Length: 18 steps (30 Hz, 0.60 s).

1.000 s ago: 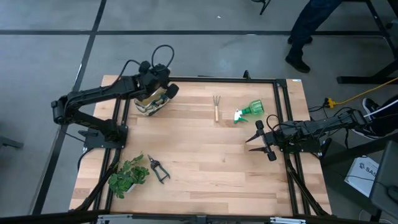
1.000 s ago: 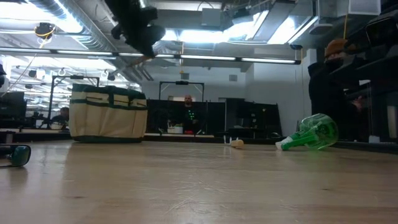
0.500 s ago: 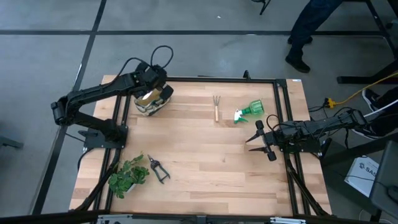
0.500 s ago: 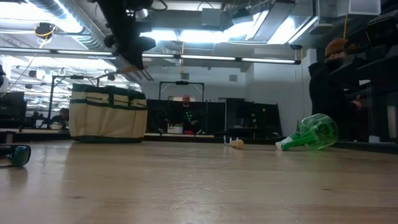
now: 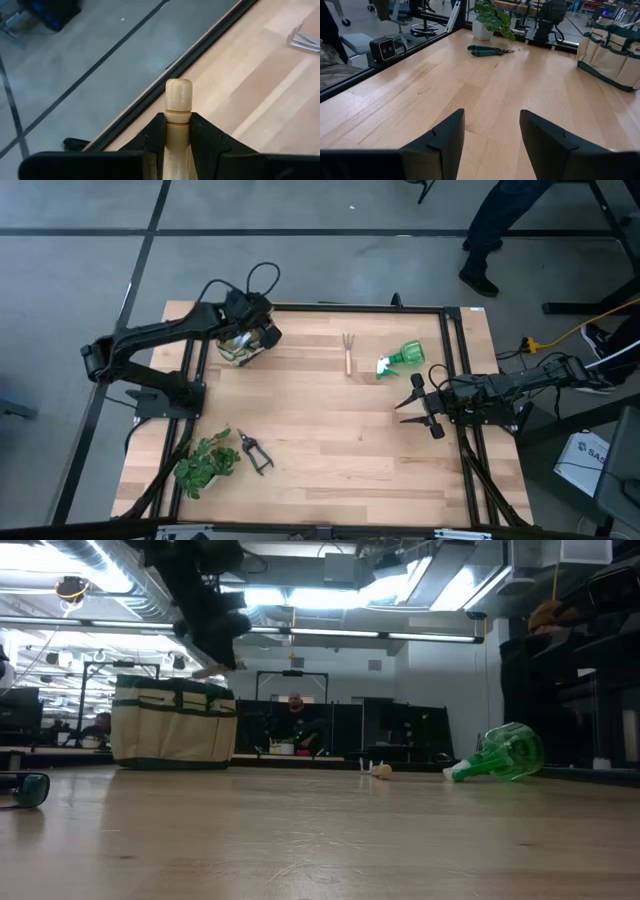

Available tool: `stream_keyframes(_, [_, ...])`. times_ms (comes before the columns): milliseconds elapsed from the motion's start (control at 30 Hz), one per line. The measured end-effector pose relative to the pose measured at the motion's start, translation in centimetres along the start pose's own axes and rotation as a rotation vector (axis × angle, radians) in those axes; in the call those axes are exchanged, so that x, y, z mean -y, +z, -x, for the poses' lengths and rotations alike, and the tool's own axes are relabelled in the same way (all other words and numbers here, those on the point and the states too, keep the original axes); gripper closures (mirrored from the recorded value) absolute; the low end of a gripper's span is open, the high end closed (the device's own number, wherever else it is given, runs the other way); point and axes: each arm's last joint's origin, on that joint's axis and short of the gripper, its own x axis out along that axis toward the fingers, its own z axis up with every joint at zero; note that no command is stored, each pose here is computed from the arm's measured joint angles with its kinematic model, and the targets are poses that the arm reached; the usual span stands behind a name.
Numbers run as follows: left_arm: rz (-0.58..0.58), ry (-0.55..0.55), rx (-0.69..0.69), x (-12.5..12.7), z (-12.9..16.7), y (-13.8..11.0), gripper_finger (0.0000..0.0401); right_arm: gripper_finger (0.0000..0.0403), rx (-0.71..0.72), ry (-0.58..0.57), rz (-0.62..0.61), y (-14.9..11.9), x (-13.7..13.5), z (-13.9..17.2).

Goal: Pick & Place Garden tools in Gardening bag
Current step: Put the trowel into the gardening bag

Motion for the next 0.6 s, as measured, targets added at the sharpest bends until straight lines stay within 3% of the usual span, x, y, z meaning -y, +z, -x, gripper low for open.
stream_keyframes(267, [0.002,0.011,-0.024,0.1,-0.4,-1.5,0.0339,0.021,0.0,0.0,0.0,0.0,0.0,0.0])
stream_keyframes(600, [0.015,0.041,-0.049,-0.3,0.2,-1.9,0.0279,0.021,0.0,0.0,0.0,0.0,0.0,0.0])
